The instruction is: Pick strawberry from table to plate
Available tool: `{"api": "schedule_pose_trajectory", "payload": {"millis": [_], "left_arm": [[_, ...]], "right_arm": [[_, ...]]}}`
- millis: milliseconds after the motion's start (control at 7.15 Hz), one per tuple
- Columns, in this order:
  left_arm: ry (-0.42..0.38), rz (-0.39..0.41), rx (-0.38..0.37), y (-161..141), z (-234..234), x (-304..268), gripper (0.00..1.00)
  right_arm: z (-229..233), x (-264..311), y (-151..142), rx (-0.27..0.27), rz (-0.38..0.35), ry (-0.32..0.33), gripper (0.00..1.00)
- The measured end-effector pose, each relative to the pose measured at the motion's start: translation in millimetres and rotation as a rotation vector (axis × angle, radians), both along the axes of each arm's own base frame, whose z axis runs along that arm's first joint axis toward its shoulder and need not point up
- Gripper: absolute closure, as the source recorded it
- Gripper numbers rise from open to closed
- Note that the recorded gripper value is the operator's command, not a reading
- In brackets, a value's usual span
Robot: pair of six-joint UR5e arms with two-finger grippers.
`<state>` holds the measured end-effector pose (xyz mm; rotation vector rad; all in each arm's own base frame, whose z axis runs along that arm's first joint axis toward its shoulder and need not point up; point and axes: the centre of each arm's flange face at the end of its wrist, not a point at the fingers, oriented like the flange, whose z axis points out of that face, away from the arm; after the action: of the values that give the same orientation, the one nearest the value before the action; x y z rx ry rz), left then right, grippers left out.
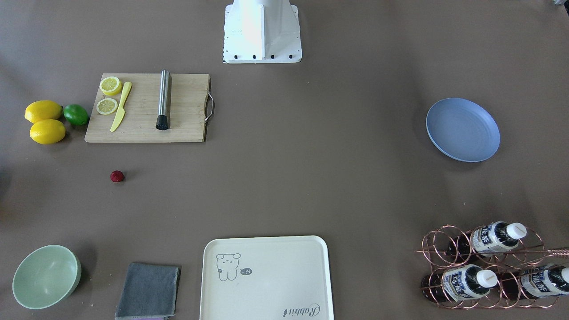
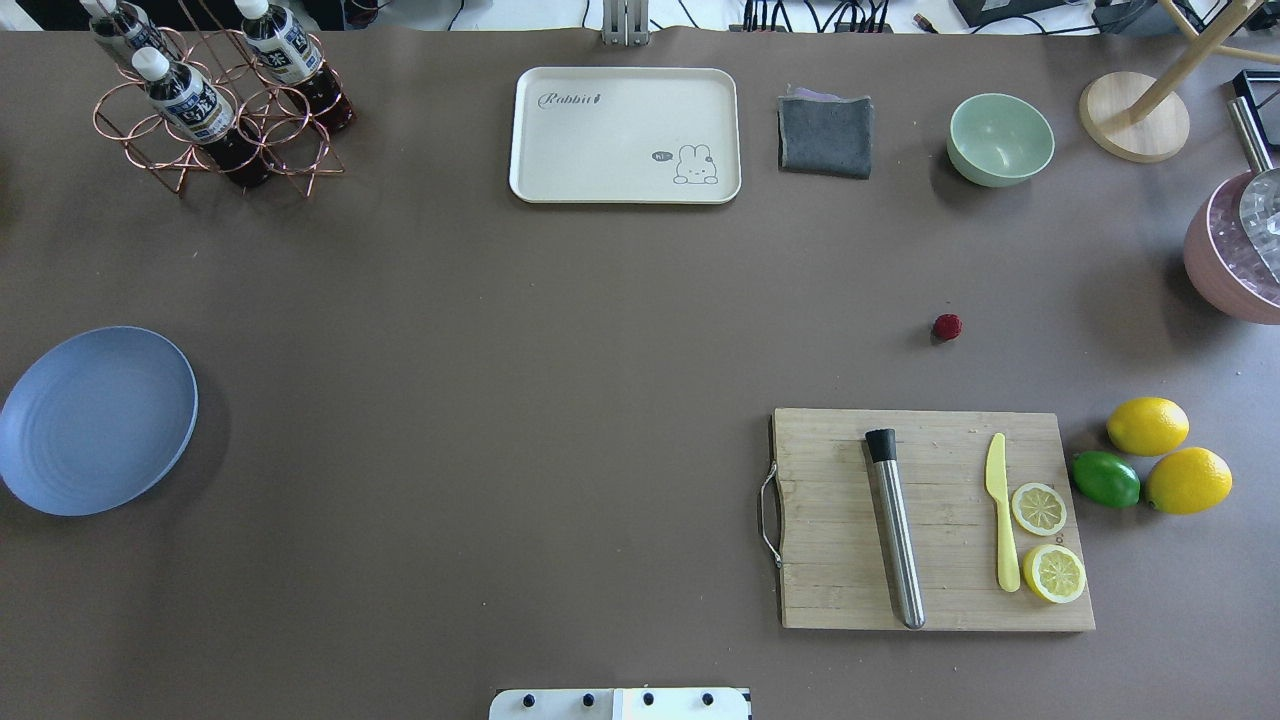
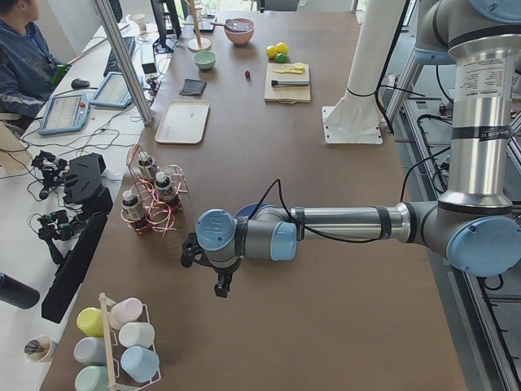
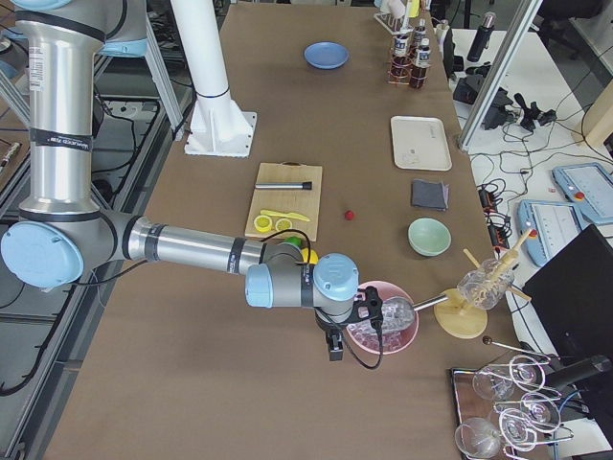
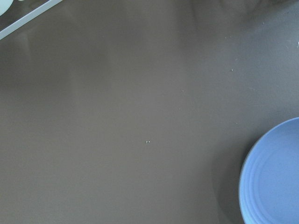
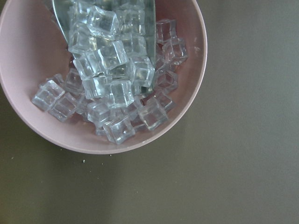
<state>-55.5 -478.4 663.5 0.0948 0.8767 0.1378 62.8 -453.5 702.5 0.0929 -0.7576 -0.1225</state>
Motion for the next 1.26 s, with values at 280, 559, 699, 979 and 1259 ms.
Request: {"api": "schedule_pose_trajectory", "payload": {"millis": [280, 559, 699, 979, 1259], "left_arm": [[0.0, 0.001, 0.003, 1.9, 0.4, 0.0, 0.02], [0.0, 0.001, 0.008, 2.3, 0.2, 0.0, 0.02], [0.0, 0.001, 0.018, 1.9, -0.6, 0.0, 0.02], [-0.004, 0.0, 0.04, 0.7, -1.3, -0.3, 0.02], [-0.003, -0.001, 0.044, 0.4, -1.9, -0.3, 0.02]], "right_arm": [[0.1, -2.5, -0.2, -0.001, -0.005, -0.001, 0.0], [0.4, -4.2, -0.4, -0.001, -0.009, 0.0, 0.0], [0.5, -4.4, -0.4, -0.002, -0.009, -0.001, 0.0], [0.5, -5.3, -0.4, -0.004, -0.01, -0.003, 0.0], [1.4, -5.5, 0.0, -0.006, -0.011, -0.003, 0.0]]}}
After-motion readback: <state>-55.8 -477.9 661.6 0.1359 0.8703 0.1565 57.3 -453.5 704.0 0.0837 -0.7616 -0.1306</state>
